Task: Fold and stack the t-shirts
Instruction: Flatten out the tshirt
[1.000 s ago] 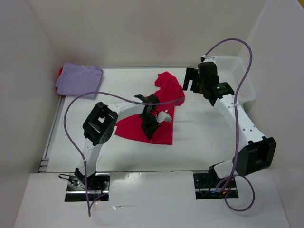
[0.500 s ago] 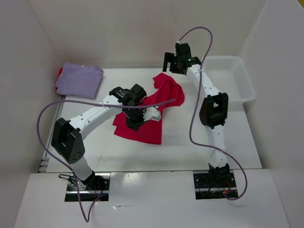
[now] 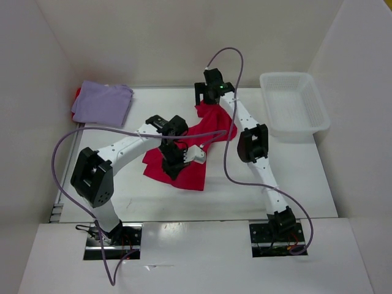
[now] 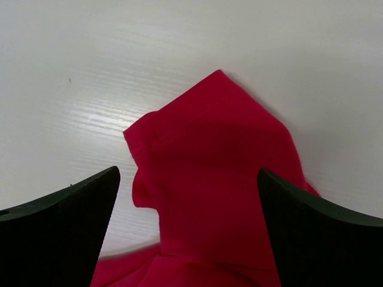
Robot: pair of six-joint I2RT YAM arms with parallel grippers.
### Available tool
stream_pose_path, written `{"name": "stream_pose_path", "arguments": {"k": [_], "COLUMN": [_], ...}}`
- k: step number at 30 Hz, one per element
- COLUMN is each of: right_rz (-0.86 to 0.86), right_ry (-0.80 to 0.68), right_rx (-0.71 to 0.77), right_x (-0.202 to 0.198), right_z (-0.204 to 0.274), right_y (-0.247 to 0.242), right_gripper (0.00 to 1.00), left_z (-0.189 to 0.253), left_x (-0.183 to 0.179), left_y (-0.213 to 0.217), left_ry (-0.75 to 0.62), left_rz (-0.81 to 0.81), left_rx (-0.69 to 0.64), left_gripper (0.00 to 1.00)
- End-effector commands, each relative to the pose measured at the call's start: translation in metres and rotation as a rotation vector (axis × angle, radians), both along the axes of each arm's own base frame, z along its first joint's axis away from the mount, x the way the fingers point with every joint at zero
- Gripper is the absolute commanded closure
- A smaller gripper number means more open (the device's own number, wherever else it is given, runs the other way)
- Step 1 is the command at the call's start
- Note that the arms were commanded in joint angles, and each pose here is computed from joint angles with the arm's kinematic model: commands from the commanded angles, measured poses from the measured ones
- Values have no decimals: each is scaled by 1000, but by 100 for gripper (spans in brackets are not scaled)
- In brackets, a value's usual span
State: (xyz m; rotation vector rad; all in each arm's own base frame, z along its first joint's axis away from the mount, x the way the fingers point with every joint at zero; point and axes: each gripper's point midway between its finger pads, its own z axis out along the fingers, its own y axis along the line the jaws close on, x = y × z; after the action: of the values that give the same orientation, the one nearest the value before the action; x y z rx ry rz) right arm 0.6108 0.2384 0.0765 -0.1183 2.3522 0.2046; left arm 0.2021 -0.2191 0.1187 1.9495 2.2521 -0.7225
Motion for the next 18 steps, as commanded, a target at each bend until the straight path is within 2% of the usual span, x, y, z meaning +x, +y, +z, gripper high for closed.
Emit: {"name": "stream_pose_path", "arguments": {"k": [1,4,6,7,8,9,13,16,18], "right_rz": [45,13,-11,-30,-43,-46,-53,-59,-64], "right_ry": [24,96,99,84,61,51,-9,-102,-183], "right_rx": [-136,-209,-180,-164,-153,-138,-14,26,59], "right_x": [-15,-30,-25,-21,-17,-14,-3,-5,-12], "right_z": [-26,-54,-45,-36,-20,-11,47,110,163], "right_y": [12,3,-10,-15,-21,-25,-45,-52,-61], "right_gripper": [0,5,38,58,92,100,100,100,100], "left_z": [0,0,3,6,6,9,22,28,42], "left_x": [-2,8,20,23,30,37,71,98,128], "left_y": [0,7,16,21,25,30,63,88,106], "left_ry": [64,44,27,20,12,-5,-39,-91,-216], "left_rz": [-3,25,72,101,124,150,319,461,531], "left_rx": [-24,-13,-24,-29,-34,-45,-108,-115,-91], "left_gripper": [100,100,100,100,100,100,100,100,100]}}
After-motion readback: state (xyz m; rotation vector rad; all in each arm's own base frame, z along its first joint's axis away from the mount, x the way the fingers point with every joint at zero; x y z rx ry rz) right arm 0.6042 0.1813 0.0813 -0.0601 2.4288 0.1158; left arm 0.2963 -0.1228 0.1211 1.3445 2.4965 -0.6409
